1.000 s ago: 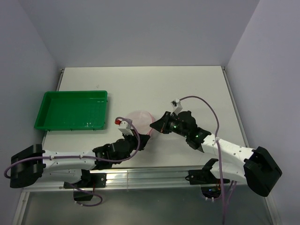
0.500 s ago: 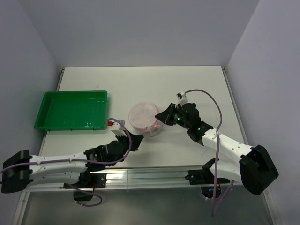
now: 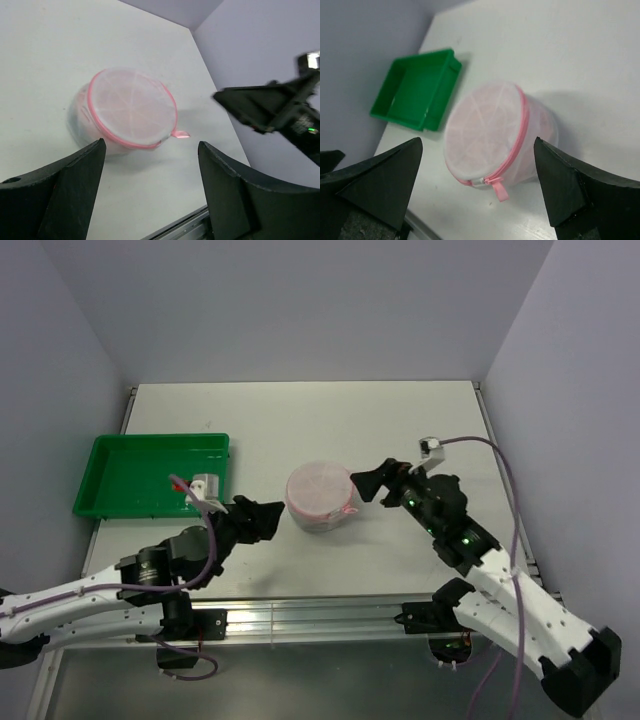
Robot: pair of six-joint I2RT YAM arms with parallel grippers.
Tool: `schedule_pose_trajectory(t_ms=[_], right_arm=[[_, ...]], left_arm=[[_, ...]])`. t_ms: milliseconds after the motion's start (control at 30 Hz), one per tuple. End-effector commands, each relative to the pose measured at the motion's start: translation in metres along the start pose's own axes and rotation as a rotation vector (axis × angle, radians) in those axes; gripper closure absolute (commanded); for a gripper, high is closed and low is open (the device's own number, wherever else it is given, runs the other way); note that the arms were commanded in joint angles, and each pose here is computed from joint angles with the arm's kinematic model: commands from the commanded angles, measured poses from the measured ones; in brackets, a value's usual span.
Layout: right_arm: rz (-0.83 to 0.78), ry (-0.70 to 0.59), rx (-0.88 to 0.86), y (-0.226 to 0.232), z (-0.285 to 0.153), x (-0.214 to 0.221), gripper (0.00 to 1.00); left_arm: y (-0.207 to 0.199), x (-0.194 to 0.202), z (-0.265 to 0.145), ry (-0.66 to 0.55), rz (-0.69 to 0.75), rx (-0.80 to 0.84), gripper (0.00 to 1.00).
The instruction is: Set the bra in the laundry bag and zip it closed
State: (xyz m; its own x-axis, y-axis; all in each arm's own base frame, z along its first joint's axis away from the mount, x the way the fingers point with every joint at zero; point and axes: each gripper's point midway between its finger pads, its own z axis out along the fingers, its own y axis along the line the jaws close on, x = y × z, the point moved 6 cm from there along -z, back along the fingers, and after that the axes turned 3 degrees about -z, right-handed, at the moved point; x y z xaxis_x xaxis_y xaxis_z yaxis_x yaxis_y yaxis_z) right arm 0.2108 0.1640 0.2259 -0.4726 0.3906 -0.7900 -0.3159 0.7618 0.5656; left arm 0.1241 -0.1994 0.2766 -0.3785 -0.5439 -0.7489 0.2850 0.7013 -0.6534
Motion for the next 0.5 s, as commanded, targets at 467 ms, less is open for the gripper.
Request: schedule_pose_trajectory(t_ms=[467], right_arm=[[-0.073,-0.399,0.171,-0.021,-0.092,-0.051,0.0]], left_arm=[[0.053,-0.056,-0.068,-0.067,-0.042,-0.011,0.15]])
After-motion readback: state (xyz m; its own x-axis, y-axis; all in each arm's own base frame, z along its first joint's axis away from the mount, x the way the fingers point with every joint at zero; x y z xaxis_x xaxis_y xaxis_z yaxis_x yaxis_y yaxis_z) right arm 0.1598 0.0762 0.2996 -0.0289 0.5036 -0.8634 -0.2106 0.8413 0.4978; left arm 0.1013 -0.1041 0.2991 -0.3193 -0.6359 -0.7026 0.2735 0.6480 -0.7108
